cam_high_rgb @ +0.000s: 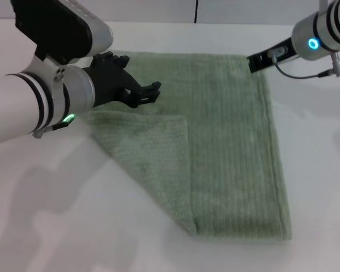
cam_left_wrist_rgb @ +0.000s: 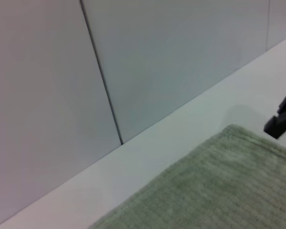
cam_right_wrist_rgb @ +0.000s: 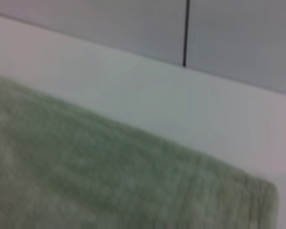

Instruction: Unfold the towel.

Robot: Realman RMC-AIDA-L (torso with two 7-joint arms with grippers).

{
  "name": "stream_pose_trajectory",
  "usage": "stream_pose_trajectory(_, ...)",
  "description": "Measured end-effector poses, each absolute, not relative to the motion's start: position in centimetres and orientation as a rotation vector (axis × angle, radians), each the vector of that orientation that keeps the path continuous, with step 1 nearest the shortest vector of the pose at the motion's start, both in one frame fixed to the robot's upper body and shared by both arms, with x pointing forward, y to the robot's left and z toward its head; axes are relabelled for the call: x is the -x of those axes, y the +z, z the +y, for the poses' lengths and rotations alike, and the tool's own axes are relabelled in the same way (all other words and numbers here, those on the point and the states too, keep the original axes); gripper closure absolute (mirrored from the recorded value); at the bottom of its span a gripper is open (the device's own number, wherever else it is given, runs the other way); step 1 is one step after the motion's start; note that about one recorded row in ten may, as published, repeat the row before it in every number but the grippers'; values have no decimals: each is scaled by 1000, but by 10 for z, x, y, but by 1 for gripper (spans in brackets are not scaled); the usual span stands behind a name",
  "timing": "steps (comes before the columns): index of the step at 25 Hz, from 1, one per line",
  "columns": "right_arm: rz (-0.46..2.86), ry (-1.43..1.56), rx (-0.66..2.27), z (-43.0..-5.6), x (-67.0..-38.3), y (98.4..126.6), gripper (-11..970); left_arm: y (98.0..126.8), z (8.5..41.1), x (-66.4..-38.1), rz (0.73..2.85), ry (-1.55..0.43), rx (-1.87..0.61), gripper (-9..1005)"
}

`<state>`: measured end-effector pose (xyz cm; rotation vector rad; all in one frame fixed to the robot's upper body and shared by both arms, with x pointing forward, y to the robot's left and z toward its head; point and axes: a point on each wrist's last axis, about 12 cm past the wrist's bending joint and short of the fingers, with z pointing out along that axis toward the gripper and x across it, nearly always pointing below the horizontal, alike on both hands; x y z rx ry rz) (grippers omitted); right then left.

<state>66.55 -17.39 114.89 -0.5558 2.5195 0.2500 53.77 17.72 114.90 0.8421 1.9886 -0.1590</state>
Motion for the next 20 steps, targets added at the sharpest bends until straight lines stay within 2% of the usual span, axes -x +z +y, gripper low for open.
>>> stream_pose_trajectory(13,2570,227,485,-188,-661,1123,956,1143,160,-537,1946,-175,-893,204)
stream_pose_trajectory(20,2561,225,475,-190,-661,1119,955,1140,154,-537,1948,-185,-916,205)
